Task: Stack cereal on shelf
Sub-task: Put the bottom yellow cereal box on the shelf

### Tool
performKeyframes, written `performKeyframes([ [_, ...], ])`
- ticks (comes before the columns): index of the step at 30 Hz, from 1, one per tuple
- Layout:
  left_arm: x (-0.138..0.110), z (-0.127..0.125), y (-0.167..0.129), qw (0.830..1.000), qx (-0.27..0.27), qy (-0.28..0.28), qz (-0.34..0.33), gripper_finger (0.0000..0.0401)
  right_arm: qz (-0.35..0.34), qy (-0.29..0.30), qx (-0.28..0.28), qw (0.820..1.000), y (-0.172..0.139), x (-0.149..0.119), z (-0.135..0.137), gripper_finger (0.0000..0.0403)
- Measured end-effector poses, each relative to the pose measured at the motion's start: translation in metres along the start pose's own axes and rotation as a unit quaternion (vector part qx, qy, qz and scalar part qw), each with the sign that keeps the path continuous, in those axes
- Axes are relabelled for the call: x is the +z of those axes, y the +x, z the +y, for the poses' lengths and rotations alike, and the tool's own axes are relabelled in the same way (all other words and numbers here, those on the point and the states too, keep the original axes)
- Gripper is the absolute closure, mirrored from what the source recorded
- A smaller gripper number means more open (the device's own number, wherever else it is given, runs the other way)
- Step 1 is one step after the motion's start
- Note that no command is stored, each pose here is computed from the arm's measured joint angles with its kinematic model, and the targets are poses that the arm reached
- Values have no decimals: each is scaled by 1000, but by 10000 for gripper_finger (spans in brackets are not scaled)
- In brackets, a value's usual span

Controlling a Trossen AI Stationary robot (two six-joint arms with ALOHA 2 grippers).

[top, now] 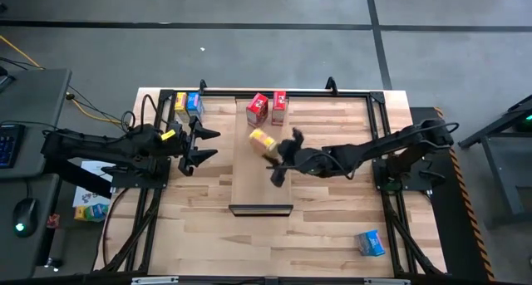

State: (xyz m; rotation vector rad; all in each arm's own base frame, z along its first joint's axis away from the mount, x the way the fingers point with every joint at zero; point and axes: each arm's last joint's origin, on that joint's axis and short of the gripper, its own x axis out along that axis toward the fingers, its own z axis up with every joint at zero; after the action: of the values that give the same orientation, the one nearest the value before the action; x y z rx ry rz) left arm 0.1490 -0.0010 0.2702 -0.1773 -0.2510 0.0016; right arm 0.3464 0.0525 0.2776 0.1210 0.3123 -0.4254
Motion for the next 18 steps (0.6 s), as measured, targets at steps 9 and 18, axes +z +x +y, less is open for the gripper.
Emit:
performKeyframes([
  [9,0,0,0,1000,0,0,0,130,22,-41,-40,998,-5,-9,11,249],
  [18,0,0,0,1000,0,0,-1,130,-54,76,-230,969,-11,-31,11,249],
])
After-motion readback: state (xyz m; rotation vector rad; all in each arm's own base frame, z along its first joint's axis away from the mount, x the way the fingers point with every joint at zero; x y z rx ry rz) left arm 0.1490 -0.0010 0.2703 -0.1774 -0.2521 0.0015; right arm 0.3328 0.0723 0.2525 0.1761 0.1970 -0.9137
